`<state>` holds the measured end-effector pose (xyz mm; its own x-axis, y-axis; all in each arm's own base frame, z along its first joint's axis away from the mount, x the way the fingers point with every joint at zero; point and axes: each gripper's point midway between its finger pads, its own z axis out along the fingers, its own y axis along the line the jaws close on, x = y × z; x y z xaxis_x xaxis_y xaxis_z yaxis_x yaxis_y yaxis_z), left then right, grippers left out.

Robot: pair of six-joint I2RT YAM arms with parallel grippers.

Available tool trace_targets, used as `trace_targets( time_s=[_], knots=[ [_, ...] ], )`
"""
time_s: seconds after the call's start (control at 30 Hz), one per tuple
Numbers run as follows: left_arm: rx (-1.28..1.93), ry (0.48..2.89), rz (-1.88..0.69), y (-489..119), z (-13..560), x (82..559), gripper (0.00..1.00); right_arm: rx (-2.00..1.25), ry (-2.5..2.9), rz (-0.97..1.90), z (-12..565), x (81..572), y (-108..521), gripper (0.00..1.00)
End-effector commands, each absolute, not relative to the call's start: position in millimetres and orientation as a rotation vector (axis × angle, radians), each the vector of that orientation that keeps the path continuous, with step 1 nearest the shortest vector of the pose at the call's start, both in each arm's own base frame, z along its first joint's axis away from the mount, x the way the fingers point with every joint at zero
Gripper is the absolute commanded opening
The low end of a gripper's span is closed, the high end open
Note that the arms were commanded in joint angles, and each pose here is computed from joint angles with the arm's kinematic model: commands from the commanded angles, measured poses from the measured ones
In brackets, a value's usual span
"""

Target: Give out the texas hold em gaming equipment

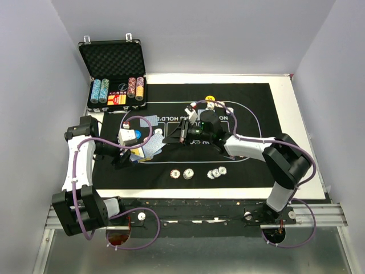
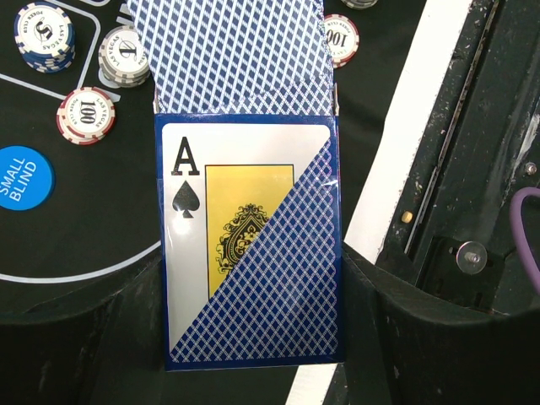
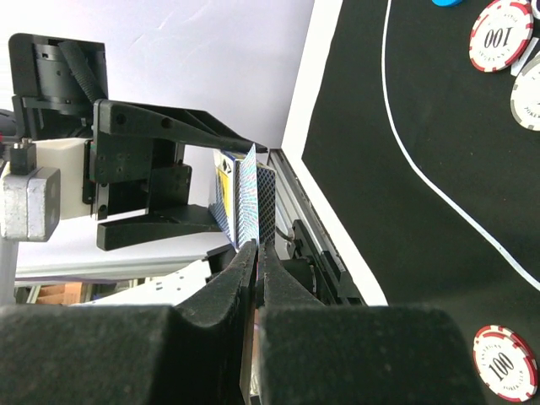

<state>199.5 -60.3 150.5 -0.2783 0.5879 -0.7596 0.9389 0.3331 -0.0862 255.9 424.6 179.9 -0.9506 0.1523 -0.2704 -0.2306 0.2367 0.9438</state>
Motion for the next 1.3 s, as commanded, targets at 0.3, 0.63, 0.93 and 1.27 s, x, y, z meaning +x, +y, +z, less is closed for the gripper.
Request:
trace_targets(
  time_s=[0.3,0.63,0.93,1.27],
  knots=[
    [1.225,2.074,-1.025,-82.5,167.2,147.1,0.12,0.097,2.156,1.656,189.0,275.4,356.3,0.09],
    [1.206,2.069,-1.043,-84.6,168.6,148.2,0.12,0.170,2.197,1.631,172.5,268.5,331.6,0.04],
    [1.210,2.073,-1.043,-84.3,167.7,147.5,0.12,0.369,2.300,1.259,123.4,279.5,247.1,0.01],
    [1.185,2.069,-1.061,-86.1,170.1,150.2,0.12,-0.070,2.461,0.909,99.3,281.1,277.8,0.40]
  ],
)
